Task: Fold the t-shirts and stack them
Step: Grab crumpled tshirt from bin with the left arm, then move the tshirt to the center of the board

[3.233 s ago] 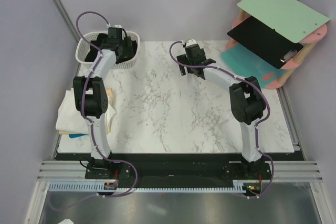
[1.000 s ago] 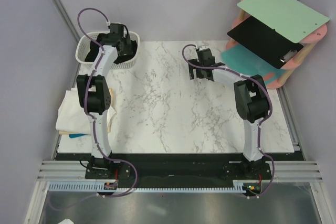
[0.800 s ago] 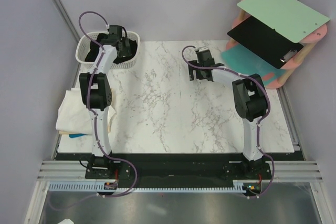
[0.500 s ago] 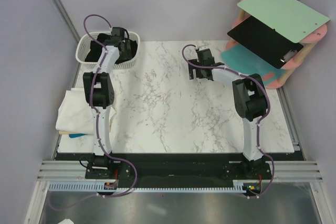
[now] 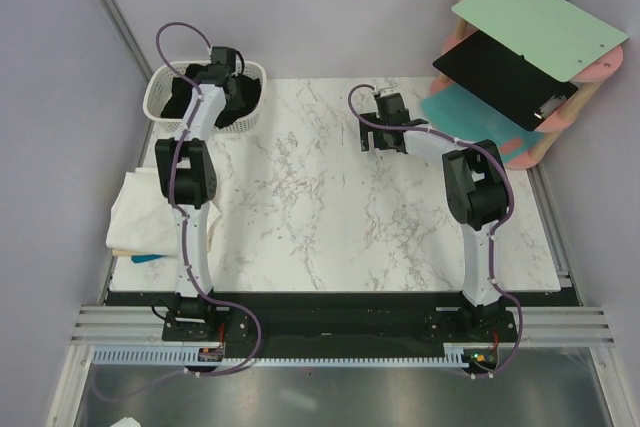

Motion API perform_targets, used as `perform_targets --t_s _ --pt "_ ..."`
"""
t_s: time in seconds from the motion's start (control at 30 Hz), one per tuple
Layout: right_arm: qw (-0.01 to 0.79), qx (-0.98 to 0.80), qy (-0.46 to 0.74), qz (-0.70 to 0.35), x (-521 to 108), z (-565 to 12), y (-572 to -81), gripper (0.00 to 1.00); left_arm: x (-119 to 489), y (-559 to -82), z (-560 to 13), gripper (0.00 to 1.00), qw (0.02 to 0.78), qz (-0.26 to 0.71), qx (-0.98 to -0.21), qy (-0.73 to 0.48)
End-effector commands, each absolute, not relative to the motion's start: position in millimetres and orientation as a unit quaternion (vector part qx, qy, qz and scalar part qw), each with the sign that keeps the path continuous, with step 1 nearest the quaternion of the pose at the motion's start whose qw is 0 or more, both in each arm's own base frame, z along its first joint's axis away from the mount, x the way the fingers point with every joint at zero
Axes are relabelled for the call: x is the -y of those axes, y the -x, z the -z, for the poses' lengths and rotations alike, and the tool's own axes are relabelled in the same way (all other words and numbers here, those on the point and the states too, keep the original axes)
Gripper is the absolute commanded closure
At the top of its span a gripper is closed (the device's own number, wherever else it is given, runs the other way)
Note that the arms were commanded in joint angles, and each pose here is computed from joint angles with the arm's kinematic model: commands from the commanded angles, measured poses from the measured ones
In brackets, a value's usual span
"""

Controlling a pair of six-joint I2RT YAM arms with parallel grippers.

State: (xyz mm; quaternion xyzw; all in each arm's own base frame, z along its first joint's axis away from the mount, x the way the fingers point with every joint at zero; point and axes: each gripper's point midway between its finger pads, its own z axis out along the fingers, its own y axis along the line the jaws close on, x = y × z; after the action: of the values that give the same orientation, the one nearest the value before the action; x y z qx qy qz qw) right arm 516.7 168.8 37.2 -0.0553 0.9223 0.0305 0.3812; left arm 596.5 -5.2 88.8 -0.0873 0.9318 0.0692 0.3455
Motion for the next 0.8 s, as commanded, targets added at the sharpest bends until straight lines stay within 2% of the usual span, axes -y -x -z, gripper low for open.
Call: perform_targets --t_s 0.0,0.2,0.33,0.4,0.53,0.77 --pt "0.395 -0.917 0.046 -0.045 -172 -43 -521 0.02 1 -596 -221 0.98 0.458 -0.061 -0.880 0.107" --pt "0.404 -0.912 0.043 -0.046 -171 -55 -520 0.02 13 -581 -293 0.98 0.516 -0.035 -0.850 0.095" --pt "0.417 -0.907 0.038 -0.046 -167 -70 -520 0.02 43 -560 -340 0.98 0.551 -0.018 -0.832 0.061" --pt "0.428 -0.902 0.033 -0.045 -164 -82 -520 0.02 58 -552 -346 0.98 0.553 -0.011 -0.831 0.047" --pt "0.448 -0.894 0.008 -0.027 -145 -105 -517 0.02 116 -524 -373 0.98 0.571 0.018 -0.820 -0.005" --pt "0.478 -0.877 -0.048 -0.017 -107 -144 -505 0.02 209 -458 -469 0.98 0.647 0.095 -0.753 -0.068"
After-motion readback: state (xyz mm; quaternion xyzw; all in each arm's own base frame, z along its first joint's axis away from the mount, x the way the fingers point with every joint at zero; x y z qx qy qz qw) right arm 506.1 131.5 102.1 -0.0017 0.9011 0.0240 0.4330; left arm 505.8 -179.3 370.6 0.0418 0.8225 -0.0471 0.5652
